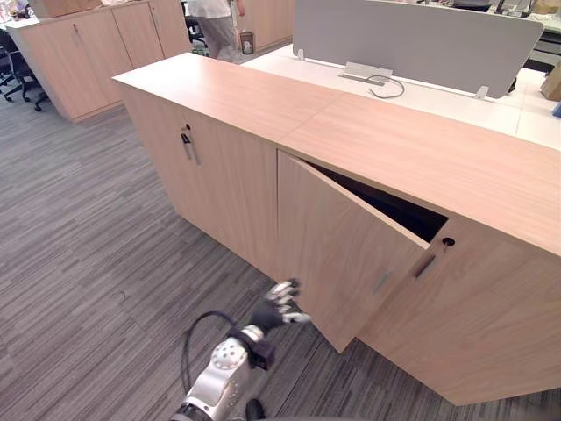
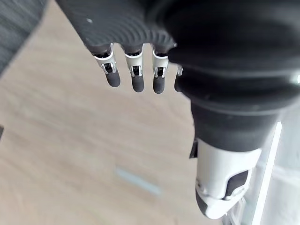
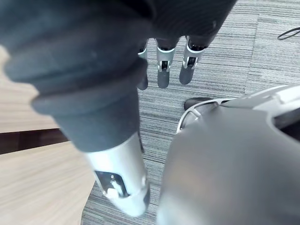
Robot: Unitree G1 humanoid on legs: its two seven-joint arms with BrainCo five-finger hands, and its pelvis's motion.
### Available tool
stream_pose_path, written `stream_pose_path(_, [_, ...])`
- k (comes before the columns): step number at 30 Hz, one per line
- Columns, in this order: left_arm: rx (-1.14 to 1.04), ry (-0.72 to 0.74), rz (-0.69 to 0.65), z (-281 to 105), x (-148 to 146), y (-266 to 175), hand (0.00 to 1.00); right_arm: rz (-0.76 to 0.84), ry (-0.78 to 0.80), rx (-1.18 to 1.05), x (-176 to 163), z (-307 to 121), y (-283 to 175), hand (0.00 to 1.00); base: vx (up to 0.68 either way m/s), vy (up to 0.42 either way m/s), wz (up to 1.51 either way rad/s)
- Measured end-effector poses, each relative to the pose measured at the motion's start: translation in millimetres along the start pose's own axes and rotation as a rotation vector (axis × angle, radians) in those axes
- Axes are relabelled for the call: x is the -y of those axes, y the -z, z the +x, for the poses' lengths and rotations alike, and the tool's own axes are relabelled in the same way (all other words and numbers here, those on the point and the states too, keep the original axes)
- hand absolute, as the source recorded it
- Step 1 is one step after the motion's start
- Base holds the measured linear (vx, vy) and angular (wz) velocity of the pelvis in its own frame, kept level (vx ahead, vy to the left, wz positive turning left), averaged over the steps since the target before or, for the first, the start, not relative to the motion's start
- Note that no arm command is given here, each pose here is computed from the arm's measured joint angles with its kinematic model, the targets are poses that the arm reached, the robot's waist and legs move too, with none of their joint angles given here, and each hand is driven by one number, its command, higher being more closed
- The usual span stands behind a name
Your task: Walk over to the cabinet, pick up the folder, carry it to the office cabinet, place the folder inside the office cabinet, then close the office cabinet door
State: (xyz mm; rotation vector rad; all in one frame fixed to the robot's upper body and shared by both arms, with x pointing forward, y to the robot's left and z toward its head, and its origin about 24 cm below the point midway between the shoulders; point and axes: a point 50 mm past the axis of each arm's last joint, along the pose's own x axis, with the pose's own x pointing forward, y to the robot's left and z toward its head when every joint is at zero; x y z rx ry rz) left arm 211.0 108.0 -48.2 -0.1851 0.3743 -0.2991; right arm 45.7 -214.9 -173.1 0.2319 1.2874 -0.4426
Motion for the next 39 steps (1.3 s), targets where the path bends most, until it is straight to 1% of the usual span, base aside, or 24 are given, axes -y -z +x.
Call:
stream_pose_path(2, [-0.033,-0.196,-0.042,-10,-35,12,0.00,-0.020,-0.008,0.009,-2,0,-3,0.00,0.01,-0.089,-0.45])
stream_pose_path(4, [-0.079,-0.461,-0.103,-35,-81,29,0.00,-0.029,0.000,0.016,-1,0,-4,0.00,0.03,-0.144,-0.59])
stream_pose_path(5, [-0.083,-0.521,-0.127,-42,-90,32,0.00,-0.029,0.004,0.017,0,0,-4,0.00,0.09,-0.152,-0.66])
stream_pose_path(7, [-0.112,-0.740,-0.264,-72,-121,52,0.00,-0.023,0.013,0.021,2,0,-6,0.00,0.08,-0.097,-0.71])
stream_pose_path(8, [-0.129,-0.789,-0.310,-81,-125,60,0.00,-0.021,0.015,0.022,2,0,-6,0.00,0.04,-0.075,-0.75])
stream_pose_path(10, [-0.199,-0.948,-0.499,-109,-128,93,0.00,0.013,0.033,0.052,7,0,-13,0.00,0.03,-0.040,-0.87])
stream_pose_path(11, [-0.230,-0.979,-0.529,-116,-126,102,0.00,0.013,0.034,0.060,7,0,-15,0.00,0.00,0.048,-1.03])
stream_pose_path(12, [-0.315,-1.019,-0.558,-129,-117,122,0.00,0.012,0.031,0.069,7,0,-18,0.00,-0.01,0.077,-0.92])
stream_pose_path(13, [-0.367,-1.027,-0.562,-136,-110,132,0.00,0.011,0.034,0.078,9,0,-21,0.00,0.00,0.133,-1.17])
stream_pose_path(14, [-0.471,-1.025,-0.568,-147,-95,150,0.00,0.013,0.039,0.087,11,0,-23,0.00,0.00,0.130,-0.81])
stream_pose_path(15, [-0.546,-0.997,-0.562,-151,-84,160,0.00,0.039,0.040,0.092,12,0,-22,0.00,0.00,0.127,-0.55])
stream_pose_path(17, [-0.561,-0.975,-0.574,-152,-74,165,0.00,0.066,0.040,0.084,10,-1,-16,0.00,-0.08,0.155,-0.20])
stream_pose_path(20, [-0.585,-0.969,-0.562,-159,-72,169,0.00,0.084,0.044,0.074,10,-3,-4,0.00,-0.08,0.109,-0.09])
stream_pose_path(23, [-0.598,-0.966,-0.547,-161,-71,170,0.00,0.080,0.046,0.075,11,-3,-1,0.00,-0.03,0.014,-0.04])
stream_pose_path(25, [-0.607,-0.947,-0.502,-158,-73,168,0.00,0.078,0.047,0.074,11,-4,0,0.00,0.00,0.000,0.00])
stream_pose_path(26, [-0.618,-0.924,-0.459,-156,-74,166,0.00,0.059,0.046,0.072,11,-4,1,0.00,0.02,-0.033,-0.05])
stream_pose_path(28, [-0.658,-0.799,-0.244,-145,-81,158,0.00,0.016,0.043,0.085,10,-4,-1,0.00,0.02,-0.055,-0.10])
stream_pose_path(29, [-0.665,-0.758,-0.186,-141,-82,155,0.00,0.012,0.044,0.086,10,-4,-2,0.00,0.01,-0.043,-0.22])
stream_pose_path(30, [-0.671,-0.688,-0.078,-134,-83,150,0.00,-0.003,0.044,0.089,9,-4,-3,0.00,0.01,-0.017,-0.23])
stream_pose_path(31, [-0.657,-0.638,-0.003,-125,-84,143,0.00,-0.024,0.046,0.092,9,-4,-3,0.00,0.00,-0.005,-0.19])
stream_pose_path(34, [-0.589,-0.549,0.084,-96,-79,127,0.00,-0.037,0.052,0.088,10,-4,-4,0.00,-0.03,0.046,-0.07])
stream_pose_path(35, [-0.583,-0.535,0.092,-92,-78,126,0.00,-0.037,0.052,0.086,9,-3,-4,0.00,-0.05,0.084,-0.06])
stream_pose_path(37, [-0.564,-0.479,0.103,-80,-65,124,0.00,-0.064,0.037,0.087,3,-2,-7,0.00,-0.06,0.082,-0.08])
stream_pose_path(39, [-0.552,-0.465,0.124,-76,-64,120,0.00,-0.070,0.031,0.085,0,-2,-7,0.00,-0.05,0.046,-0.03])
